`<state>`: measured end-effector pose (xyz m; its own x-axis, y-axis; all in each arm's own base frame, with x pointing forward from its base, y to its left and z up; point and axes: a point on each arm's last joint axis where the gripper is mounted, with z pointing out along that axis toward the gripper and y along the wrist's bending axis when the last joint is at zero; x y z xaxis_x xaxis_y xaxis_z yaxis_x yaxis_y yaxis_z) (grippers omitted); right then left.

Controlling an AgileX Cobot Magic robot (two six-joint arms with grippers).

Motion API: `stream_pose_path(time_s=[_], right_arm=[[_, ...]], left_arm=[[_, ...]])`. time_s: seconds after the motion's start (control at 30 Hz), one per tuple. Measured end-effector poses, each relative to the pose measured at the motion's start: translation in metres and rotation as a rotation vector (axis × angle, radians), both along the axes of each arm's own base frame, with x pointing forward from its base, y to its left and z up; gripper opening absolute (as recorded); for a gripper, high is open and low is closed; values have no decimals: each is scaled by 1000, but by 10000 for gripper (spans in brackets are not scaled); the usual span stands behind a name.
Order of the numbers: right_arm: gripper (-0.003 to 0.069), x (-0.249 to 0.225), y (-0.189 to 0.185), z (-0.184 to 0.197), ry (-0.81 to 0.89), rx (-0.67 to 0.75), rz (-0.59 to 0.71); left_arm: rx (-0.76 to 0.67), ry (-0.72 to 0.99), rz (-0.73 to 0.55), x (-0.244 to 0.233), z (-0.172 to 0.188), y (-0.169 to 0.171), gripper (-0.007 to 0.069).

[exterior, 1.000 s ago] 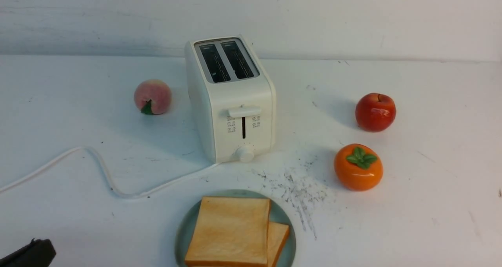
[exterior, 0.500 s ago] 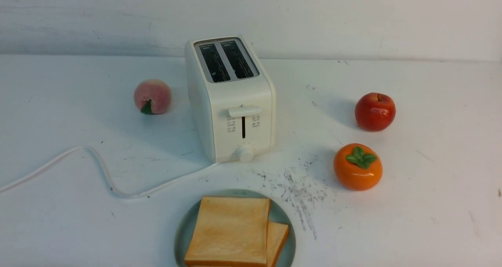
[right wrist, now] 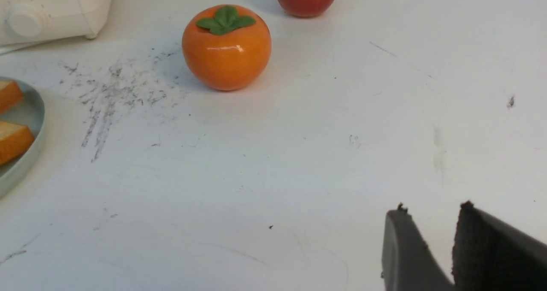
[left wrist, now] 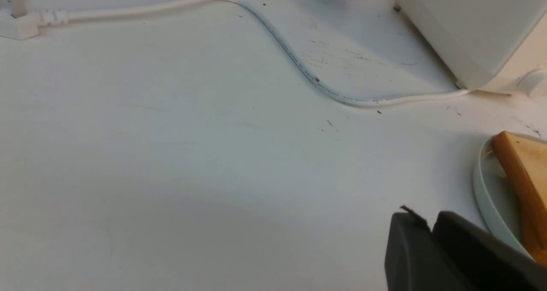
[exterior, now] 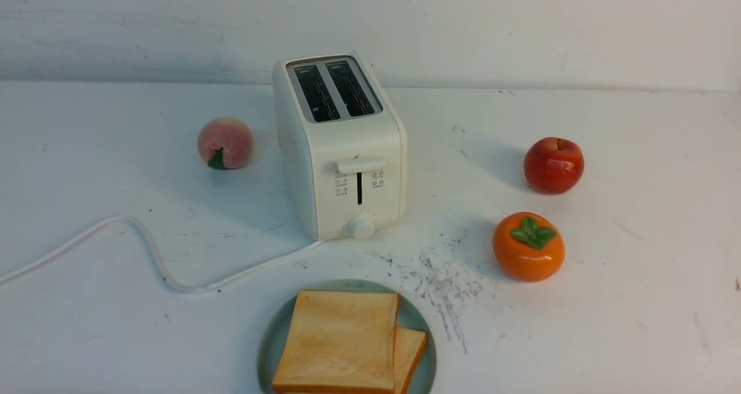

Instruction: Take toasted bread from bread machine on white table place on plate.

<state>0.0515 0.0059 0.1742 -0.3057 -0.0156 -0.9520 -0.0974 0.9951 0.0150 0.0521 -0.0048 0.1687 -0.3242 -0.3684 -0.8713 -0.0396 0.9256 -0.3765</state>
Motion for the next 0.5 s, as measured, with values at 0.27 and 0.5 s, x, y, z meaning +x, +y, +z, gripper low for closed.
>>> stream_pose_path(time_s=[0.27, 0.5], right_arm=[[202, 0, 0, 0, 0, 0, 0], [209, 0, 0, 0, 0, 0, 0]], left_arm=[[0, 0, 0, 0, 0, 0, 74], [-1, 0, 0, 0, 0, 0, 75]])
